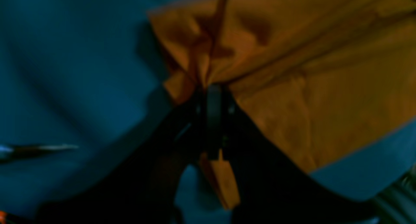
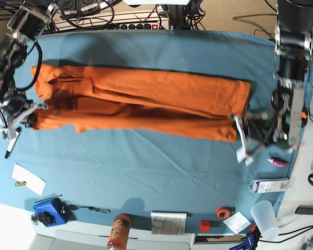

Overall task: Layout the t-shirt on the table in an organized manner, then fold the t-shirt properly
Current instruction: 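Fold the shirt lengthwise, lifting the hem over toward the collar with both grippers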

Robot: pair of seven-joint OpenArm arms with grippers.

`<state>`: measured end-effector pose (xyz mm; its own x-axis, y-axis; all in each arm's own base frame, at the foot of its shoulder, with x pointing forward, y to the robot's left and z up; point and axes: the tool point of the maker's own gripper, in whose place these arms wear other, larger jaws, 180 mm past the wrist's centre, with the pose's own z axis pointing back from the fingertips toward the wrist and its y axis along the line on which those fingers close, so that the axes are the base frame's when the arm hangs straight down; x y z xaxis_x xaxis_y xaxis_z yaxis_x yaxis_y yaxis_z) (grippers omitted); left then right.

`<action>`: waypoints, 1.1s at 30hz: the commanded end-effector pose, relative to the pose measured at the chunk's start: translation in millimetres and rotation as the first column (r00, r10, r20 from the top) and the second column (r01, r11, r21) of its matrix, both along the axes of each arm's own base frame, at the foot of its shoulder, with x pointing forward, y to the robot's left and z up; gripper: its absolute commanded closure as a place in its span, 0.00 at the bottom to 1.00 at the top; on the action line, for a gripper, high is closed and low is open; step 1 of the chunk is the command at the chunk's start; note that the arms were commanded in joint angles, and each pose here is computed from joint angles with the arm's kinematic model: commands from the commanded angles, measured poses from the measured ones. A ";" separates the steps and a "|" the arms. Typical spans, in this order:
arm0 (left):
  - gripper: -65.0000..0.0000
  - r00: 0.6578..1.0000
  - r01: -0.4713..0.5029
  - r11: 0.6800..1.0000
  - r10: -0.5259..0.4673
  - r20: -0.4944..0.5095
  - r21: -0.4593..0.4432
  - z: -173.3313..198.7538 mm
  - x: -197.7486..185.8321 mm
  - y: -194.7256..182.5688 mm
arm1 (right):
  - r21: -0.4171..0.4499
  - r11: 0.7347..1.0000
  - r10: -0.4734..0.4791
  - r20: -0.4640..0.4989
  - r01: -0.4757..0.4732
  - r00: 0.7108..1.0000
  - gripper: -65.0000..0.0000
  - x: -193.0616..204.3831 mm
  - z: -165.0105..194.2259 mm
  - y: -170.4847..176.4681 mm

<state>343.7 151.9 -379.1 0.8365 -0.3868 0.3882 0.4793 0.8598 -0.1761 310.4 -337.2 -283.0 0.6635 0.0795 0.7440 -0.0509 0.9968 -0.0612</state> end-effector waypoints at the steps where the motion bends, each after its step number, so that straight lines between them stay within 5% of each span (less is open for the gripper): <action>1: 1.00 0.997 -0.003 1.000 0.002 0.076 0.012 19.0 11.8 4.6 | -0.028 1.000 -0.003 0.058 0.005 0.998 1.00 1.8 20.0 -6.3; 9: 1.00 0.955 -0.126 0.992 0.125 0.268 -0.016 59.0 11.4 27.2 | 0.021 0.999 -0.039 0.037 0.038 0.999 1.00 -37.2 8.8 -10.1; 20: 1.00 0.982 -0.135 0.991 0.134 0.134 -0.002 12.2 -37.2 29.0 | -0.008 0.998 -0.058 -0.074 0.058 0.996 1.00 -68.1 -28.3 -12.1; 27: 1.00 0.981 -0.123 0.992 0.124 0.152 -0.014 3.2 -45.0 26.5 | 0.084 0.988 -0.117 -0.170 0.133 0.978 1.00 -83.2 -75.2 -24.2; 33: 1.00 0.972 -0.135 0.991 0.130 0.195 0.011 3.9 -38.4 32.6 | 0.104 0.984 -0.126 -0.148 0.142 0.981 1.00 -79.5 -77.2 -25.3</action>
<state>296.5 177.6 -384.6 0.8095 -0.2838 0.5140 0.3857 0.9171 -0.1011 222.7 -353.0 -374.1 0.7867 -0.1161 0.6063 0.0856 0.9932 0.0792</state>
